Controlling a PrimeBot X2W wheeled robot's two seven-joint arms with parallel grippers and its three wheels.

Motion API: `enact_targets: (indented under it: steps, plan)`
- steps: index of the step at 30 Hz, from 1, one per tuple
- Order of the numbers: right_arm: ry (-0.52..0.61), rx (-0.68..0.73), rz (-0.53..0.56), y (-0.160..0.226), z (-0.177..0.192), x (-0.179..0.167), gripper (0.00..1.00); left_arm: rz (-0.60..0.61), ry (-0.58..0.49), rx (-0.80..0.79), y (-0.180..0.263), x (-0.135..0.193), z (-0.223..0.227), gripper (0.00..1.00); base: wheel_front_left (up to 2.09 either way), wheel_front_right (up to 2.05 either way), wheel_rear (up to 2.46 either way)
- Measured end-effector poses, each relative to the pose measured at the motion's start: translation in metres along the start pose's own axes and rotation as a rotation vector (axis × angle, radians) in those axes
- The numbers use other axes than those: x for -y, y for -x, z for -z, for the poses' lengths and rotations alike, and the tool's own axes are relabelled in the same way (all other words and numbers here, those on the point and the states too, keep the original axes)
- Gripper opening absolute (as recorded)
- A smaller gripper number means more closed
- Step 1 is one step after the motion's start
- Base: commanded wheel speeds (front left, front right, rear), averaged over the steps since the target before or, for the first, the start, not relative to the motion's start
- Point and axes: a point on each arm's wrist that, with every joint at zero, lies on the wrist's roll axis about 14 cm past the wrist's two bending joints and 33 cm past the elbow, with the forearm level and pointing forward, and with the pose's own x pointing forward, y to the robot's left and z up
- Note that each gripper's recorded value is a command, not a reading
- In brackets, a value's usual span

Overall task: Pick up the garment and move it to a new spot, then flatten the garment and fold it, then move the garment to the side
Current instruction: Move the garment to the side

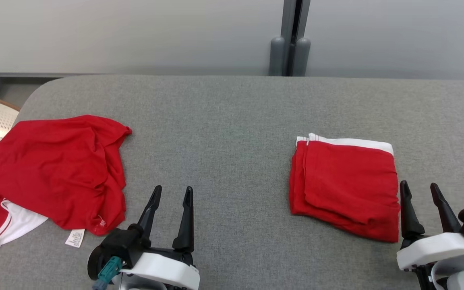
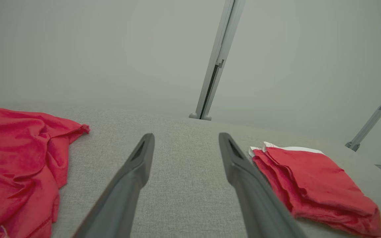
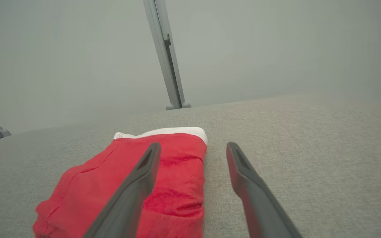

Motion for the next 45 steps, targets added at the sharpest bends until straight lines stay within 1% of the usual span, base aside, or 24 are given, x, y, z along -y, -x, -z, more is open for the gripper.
enact_targets:
  steps: [3, 5, 6, 7, 9, 11, 12, 13, 14, 16, 17, 23, 26, 29, 34, 38, 40, 45]
  plan:
    - [-0.073, -0.086, 0.024, -0.012, 0.02, 0.006, 1.0, -0.005, -0.006, -0.024, -0.003, -0.002, 0.008, 1.0, 0.0, 0.0, 0.0]
    - [-0.096, -0.146, 0.026, -0.018, 0.035, 0.006, 1.0, -0.014, -0.01, -0.037, -0.004, -0.004, 0.012, 1.0, 0.0, 0.0, 0.0]
    - [-0.137, -0.202, 0.024, -0.025, 0.048, 0.003, 1.0, -0.022, -0.014, -0.042, -0.006, -0.007, 0.013, 1.0, 0.0, 0.0, 0.0]
    - [-0.137, -0.202, 0.024, -0.025, 0.048, 0.003, 1.0, -0.022, -0.014, -0.042, -0.006, -0.007, 0.013, 1.0, 0.0, 0.0, 0.0]
    - [-0.16, -0.251, 0.013, -0.029, 0.061, -0.003, 1.0, -0.034, -0.017, -0.047, -0.006, -0.01, 0.015, 1.0, 0.0, 0.0, 0.0]
    - [-0.158, -0.291, -0.001, -0.032, 0.071, -0.007, 1.0, -0.044, -0.019, -0.052, -0.005, -0.014, 0.016, 1.0, 0.0, 0.0, 0.0]
    - [-0.161, -0.305, -0.004, -0.033, 0.075, -0.008, 0.55, -0.049, -0.021, -0.051, -0.006, -0.015, 0.016, 1.0, 0.0, 0.0, 0.0]
    - [-0.159, -0.321, -0.01, -0.033, 0.078, -0.01, 0.15, -0.053, -0.022, -0.049, -0.006, -0.016, 0.015, 1.0, 0.0, 0.0, 0.0]
    - [-0.153, -0.331, -0.02, -0.034, 0.081, -0.012, 0.0, -0.056, -0.023, -0.047, -0.007, -0.017, 0.014, 1.0, 0.0, 0.0, 0.0]
    - [-0.135, -0.334, -0.03, -0.035, 0.082, -0.013, 0.0, -0.059, -0.022, -0.048, -0.007, -0.018, 0.014, 1.0, 0.0, 0.0, 0.0]
    - [-0.107, -0.326, -0.039, -0.036, 0.081, -0.012, 0.0, -0.059, -0.021, -0.047, -0.007, -0.018, 0.014, 1.0, 0.0, 0.0, 0.0]
    - [0.145, -0.262, -0.111, -0.039, 0.063, 0.001, 0.0, -0.016, -0.01, -0.053, -0.012, -0.004, 0.017, 1.0, 0.0, 0.0, 0.0]
    - [0.281, -0.234, -0.15, -0.04, 0.051, 0.011, 0.0, 0.028, -0.004, -0.05, -0.02, 0.009, 0.017, 1.0, 0.0, 0.0, 0.0]
    - [0.387, -0.226, -0.186, -0.038, 0.042, 0.021, 0.0, 0.094, 0.002, -0.037, -0.032, 0.029, 0.015, 1.0, 0.0, 0.0, 0.0]
    - [0.551, -0.244, -0.182, -0.036, 0.024, 0.066, 0.0, 0.217, 0.004, -0.019, -0.054, 0.066, 0.014, 1.0, 0.0, 0.0, 0.0]
    - [0.648, -0.298, -0.15, -0.033, 0.018, 0.108, 0.0, 0.301, 0.011, -0.015, -0.073, 0.093, 0.018, 1.0, 0.0, 0.0, 0.0]
    - [0.684, -0.335, -0.134, -0.032, 0.018, 0.128, 0.0, 0.341, 0.013, -0.018, -0.083, 0.106, 0.024, 1.0, 0.0, 0.0, 0.0]
    - [0.752, -0.428, -0.044, -0.031, 0.014, 0.188, 0.0, 0.422, 0.027, -0.041, -0.104, 0.13, 0.045, 1.0, 0.0, 0.0, 0.0]
